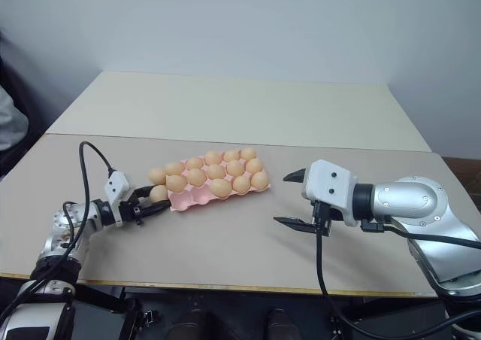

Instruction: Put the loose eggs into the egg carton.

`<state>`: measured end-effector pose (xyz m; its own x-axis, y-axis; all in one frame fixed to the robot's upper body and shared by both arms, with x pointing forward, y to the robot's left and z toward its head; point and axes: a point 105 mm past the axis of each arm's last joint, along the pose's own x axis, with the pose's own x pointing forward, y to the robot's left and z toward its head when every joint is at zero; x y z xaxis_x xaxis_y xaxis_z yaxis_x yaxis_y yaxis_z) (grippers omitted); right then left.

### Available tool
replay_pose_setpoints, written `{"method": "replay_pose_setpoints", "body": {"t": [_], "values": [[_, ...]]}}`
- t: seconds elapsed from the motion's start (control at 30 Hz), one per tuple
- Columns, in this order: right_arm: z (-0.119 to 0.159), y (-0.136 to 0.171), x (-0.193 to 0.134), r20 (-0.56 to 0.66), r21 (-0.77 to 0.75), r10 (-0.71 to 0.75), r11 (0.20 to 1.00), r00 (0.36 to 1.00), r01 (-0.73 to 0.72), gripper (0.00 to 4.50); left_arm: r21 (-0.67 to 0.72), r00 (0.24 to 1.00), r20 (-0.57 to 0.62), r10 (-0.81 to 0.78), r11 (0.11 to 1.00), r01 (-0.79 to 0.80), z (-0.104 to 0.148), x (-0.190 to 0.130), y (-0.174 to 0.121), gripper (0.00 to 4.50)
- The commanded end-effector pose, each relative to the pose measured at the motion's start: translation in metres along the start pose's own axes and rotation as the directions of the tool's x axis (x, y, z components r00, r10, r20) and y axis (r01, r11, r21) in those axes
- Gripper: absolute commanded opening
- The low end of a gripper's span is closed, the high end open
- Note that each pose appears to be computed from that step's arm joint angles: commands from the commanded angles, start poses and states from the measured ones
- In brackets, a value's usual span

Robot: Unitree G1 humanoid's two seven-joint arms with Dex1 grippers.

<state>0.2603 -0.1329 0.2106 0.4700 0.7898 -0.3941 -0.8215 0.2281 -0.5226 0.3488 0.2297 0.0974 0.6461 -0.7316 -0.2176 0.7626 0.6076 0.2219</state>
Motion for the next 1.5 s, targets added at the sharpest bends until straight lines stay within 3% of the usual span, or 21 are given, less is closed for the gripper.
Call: {"method": "replay_pose_setpoints", "body": {"t": [0.03, 0.17, 0.23, 0.4, 0.57, 0.87, 1.03, 1.27, 1.3, 1.47, 1.5], "values": [[0.008, -0.004, -0.003, 0.009, -0.053, -0.019, 0.998, 1.0, 0.019, 4.5, 0.049, 1.0, -0.026, -0.01, 0.999, 0.012, 0.01, -0.016, 0.004, 2.26], [0.008, -0.004, -0.002, 0.011, -0.052, -0.016, 0.999, 1.0, 0.017, 4.5, 0.104, 0.993, -0.119, 0.007, 0.995, 0.005, 0.012, -0.04, 0.008, 2.26], [0.008, -0.004, -0.001, 0.015, -0.051, -0.014, 0.999, 1.0, 0.015, 4.5, 0.119, 0.994, -0.111, 0.002, 0.993, 0.011, 0.019, -0.049, 0.007, 2.26], [0.008, -0.003, 0.0, 0.022, -0.051, -0.016, 0.999, 1.0, 0.017, 4.5, 0.135, 0.99, 0.109, -0.092, 0.988, 0.077, 0.07, -0.047, -0.008, 2.26], [0.009, -0.004, 0.002, 0.027, -0.055, -0.036, 0.998, 0.999, 0.037, 4.5, 0.142, 0.958, 0.207, -0.198, 0.975, 0.171, 0.09, -0.019, -0.024, 2.26], [0.024, 0.001, -0.006, 0.048, -0.069, -0.051, 0.996, 0.998, 0.055, 4.5, 0.166, 0.926, 0.203, -0.318, 0.943, 0.287, 0.092, 0.046, -0.034, 2.26], [0.023, 0.005, -0.01, 0.024, -0.065, -0.066, 0.996, 0.998, 0.067, 4.5, 0.211, 0.931, 0.14, -0.336, 0.929, 0.303, 0.084, 0.057, -0.03, 2.26], [0.02, 0.007, -0.012, 0.007, -0.05, -0.082, 0.995, 0.997, 0.082, 4.5, 0.181, 0.903, 0.192, -0.385, 0.918, 0.353, 0.089, 0.059, -0.033, 2.26], [0.019, 0.007, -0.012, 0.006, -0.049, -0.083, 0.995, 0.997, 0.083, 4.5, 0.184, 0.901, 0.197, -0.387, 0.917, 0.354, 0.09, 0.059, -0.034, 2.94], [0.019, 0.006, -0.012, 0.01, -0.049, -0.082, 0.995, 0.997, 0.083, 4.5, 0.208, 0.903, 0.201, -0.379, 0.918, 0.339, 0.091, 0.058, -0.035, 4.45], [0.018, 0.006, -0.012, 0.012, -0.049, -0.081, 0.995, 0.997, 0.081, 4.5, 0.212, 0.906, 0.198, -0.375, 0.918, 0.334, 0.089, 0.057, -0.034, 4.48]]}}
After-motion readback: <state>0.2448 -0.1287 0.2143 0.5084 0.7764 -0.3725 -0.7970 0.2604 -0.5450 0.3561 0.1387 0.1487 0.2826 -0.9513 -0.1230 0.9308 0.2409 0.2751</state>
